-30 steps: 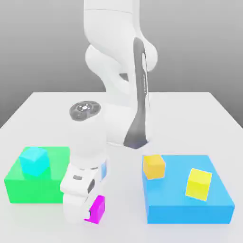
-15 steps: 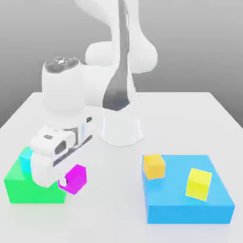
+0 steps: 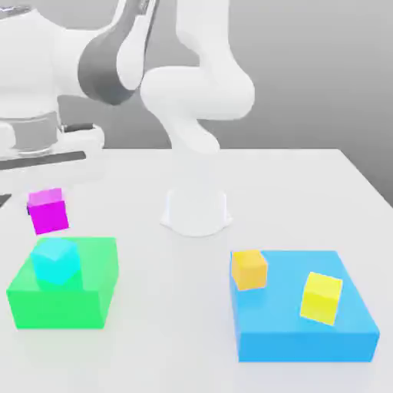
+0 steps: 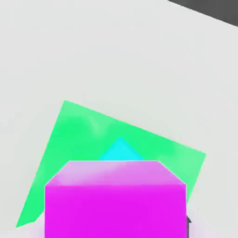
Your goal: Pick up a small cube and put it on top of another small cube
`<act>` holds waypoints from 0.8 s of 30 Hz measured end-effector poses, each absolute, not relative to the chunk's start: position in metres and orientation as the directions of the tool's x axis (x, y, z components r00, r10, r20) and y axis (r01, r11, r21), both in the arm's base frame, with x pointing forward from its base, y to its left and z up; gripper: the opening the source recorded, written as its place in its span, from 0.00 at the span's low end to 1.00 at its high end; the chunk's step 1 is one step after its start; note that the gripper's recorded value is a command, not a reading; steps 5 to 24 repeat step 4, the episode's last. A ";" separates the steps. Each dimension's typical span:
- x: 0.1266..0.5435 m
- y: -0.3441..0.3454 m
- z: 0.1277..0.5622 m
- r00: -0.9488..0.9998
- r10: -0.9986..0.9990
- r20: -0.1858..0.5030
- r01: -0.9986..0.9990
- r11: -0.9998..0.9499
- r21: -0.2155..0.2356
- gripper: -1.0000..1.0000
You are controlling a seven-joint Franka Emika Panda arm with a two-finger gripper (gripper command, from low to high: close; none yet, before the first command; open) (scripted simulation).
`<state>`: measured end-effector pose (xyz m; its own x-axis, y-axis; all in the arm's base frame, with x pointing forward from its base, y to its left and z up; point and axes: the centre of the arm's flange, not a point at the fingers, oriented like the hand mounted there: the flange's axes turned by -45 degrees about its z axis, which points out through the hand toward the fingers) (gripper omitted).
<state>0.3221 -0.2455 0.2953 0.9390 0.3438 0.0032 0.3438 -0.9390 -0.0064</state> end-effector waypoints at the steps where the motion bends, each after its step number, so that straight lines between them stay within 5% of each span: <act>1: 0.321 -0.246 0.284 0.940 0.342 0.002 0.342 -0.940 -0.004 1.00; 24: 0.321 -0.246 0.284 0.940 0.342 0.002 0.342 -0.940 -0.004 1.00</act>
